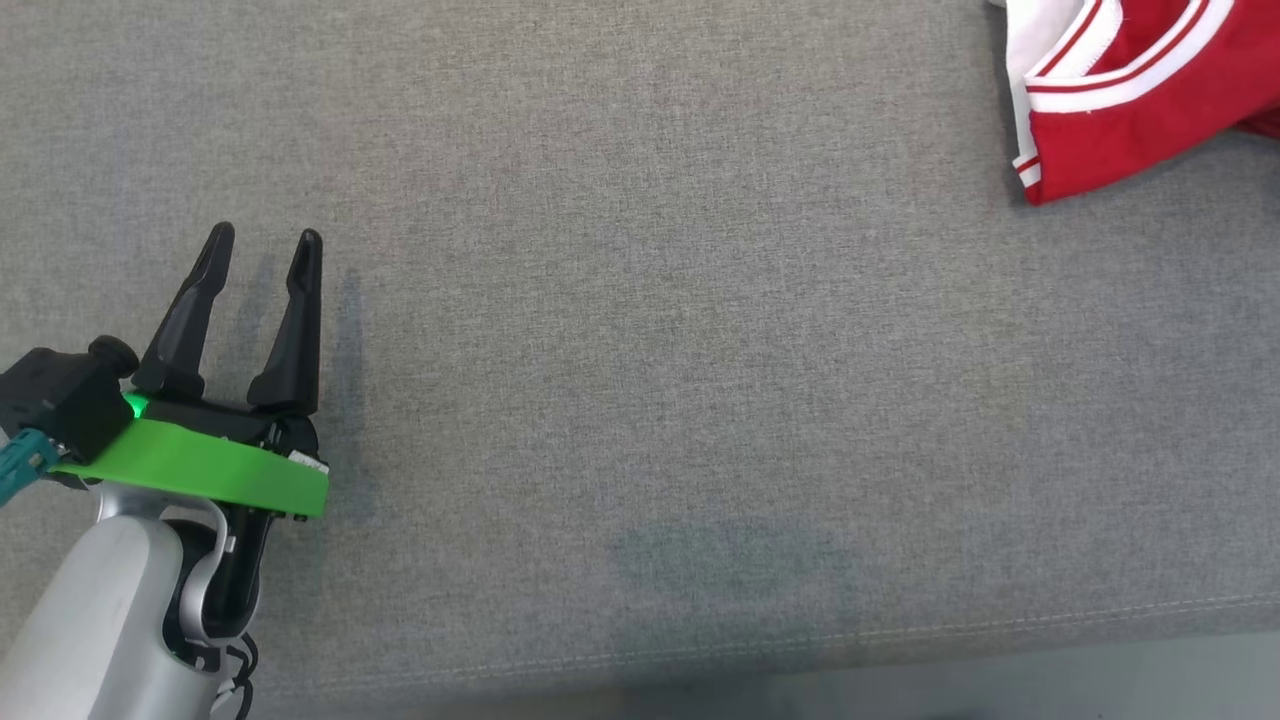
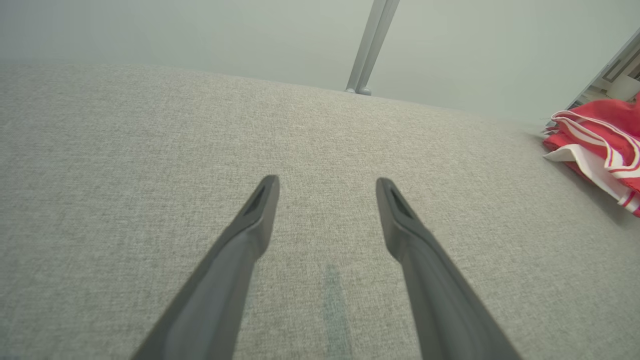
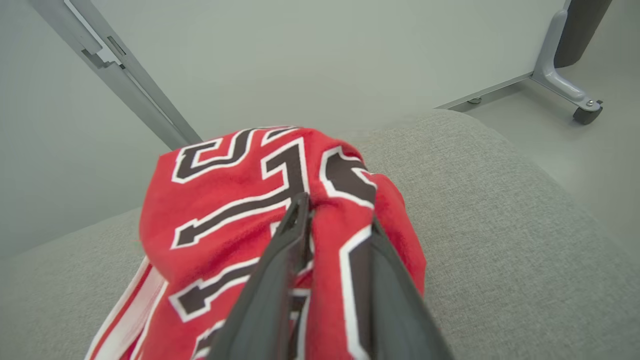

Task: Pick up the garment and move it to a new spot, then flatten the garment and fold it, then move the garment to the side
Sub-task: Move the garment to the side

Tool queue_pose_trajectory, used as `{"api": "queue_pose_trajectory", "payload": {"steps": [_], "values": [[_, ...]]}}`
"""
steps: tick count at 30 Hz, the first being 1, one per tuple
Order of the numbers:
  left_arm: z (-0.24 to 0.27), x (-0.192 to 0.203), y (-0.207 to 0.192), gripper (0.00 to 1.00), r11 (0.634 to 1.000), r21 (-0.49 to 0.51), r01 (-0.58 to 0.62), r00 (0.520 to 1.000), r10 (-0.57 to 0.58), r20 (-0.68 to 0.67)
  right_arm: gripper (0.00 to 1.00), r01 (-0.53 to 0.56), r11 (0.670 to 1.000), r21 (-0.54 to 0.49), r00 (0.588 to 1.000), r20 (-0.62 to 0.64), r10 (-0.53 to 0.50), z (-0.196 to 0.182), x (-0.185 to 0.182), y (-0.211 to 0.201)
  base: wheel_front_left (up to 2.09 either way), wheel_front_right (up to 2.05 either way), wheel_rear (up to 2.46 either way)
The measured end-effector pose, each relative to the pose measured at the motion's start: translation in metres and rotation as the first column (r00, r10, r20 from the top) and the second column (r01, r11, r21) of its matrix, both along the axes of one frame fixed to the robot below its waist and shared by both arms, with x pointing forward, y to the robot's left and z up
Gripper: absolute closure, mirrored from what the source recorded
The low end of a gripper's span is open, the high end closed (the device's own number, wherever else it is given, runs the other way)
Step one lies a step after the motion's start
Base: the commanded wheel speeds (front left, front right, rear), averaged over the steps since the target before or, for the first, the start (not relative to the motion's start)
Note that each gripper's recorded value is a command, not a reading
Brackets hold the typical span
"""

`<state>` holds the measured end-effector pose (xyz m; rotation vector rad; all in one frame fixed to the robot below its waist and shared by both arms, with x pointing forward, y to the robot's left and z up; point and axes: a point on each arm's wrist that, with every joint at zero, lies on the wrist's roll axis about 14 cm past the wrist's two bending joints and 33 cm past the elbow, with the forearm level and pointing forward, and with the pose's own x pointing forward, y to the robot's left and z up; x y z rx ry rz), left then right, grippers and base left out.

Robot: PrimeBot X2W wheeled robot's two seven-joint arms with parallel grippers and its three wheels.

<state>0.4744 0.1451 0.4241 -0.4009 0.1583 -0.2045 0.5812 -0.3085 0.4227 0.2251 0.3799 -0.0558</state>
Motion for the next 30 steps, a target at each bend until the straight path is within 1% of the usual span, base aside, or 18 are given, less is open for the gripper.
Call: {"api": "queue_pose_trajectory", "payload": {"steps": [3,6,9,13,15,18,21,26,29,30], "values": [[-0.001,0.0,0.0,0.0,1.0,-0.002,0.003,1.0,-0.003,0.001,0.0,0.027,0.999,-0.025,0.999,-0.018,-0.027,-0.012,-0.002,0.001,0.0,0.0,0.0],[0.001,-0.001,-0.001,0.0,1.0,-0.002,0.007,1.0,-0.007,0.007,0.0,0.051,0.996,-0.079,0.998,-0.023,-0.053,-0.019,-0.009,-0.004,0.0,0.0,0.0],[0.005,-0.003,-0.001,0.0,1.0,-0.011,0.0,1.0,0.0,0.012,0.0,0.088,0.987,-0.133,0.996,-0.014,-0.091,-0.019,-0.016,-0.015,0.0,0.0,0.0],[0.018,-0.002,0.001,0.0,1.0,-0.022,-0.021,0.999,0.022,0.044,0.0,0.125,0.978,-0.168,0.992,-0.011,-0.129,-0.019,-0.028,-0.022,0.0,0.0,0.0],[0.026,-0.003,0.0,0.0,0.999,-0.028,-0.025,0.998,0.027,0.063,0.0,0.128,0.976,-0.179,0.991,-0.008,-0.131,-0.017,-0.035,-0.023,0.0,0.0,0.0],[0.036,-0.005,0.003,0.0,0.999,-0.023,-0.038,0.995,0.04,0.087,0.0,0.128,0.977,-0.173,0.992,0.018,-0.127,-0.006,-0.038,-0.02,0.0,0.0,0.0],[0.048,-0.007,0.007,0.0,0.998,-0.028,-0.057,0.992,0.059,0.111,0.0,0.108,0.979,-0.17,0.993,0.07,-0.097,0.014,-0.036,-0.01,0.0,0.0,0.0],[0.059,-0.02,0.01,0.0,0.997,-0.028,-0.072,0.989,0.075,0.127,0.0,0.045,0.987,-0.153,0.988,0.154,-0.021,0.048,-0.038,0.014,0.0,0.0,0.0],[0.066,-0.028,0.013,0.0,0.996,-0.026,-0.082,0.987,0.084,0.139,0.0,-0.002,0.989,-0.146,0.973,0.229,0.035,0.077,-0.038,0.032,0.0,0.0,0.0],[0.066,-0.028,0.013,0.0,0.996,-0.026,-0.082,0.987,0.084,0.139,0.0,-0.002,0.989,-0.146,0.973,0.229,0.035,0.077,-0.038,0.032,0.0,0.0,0.0]]}}
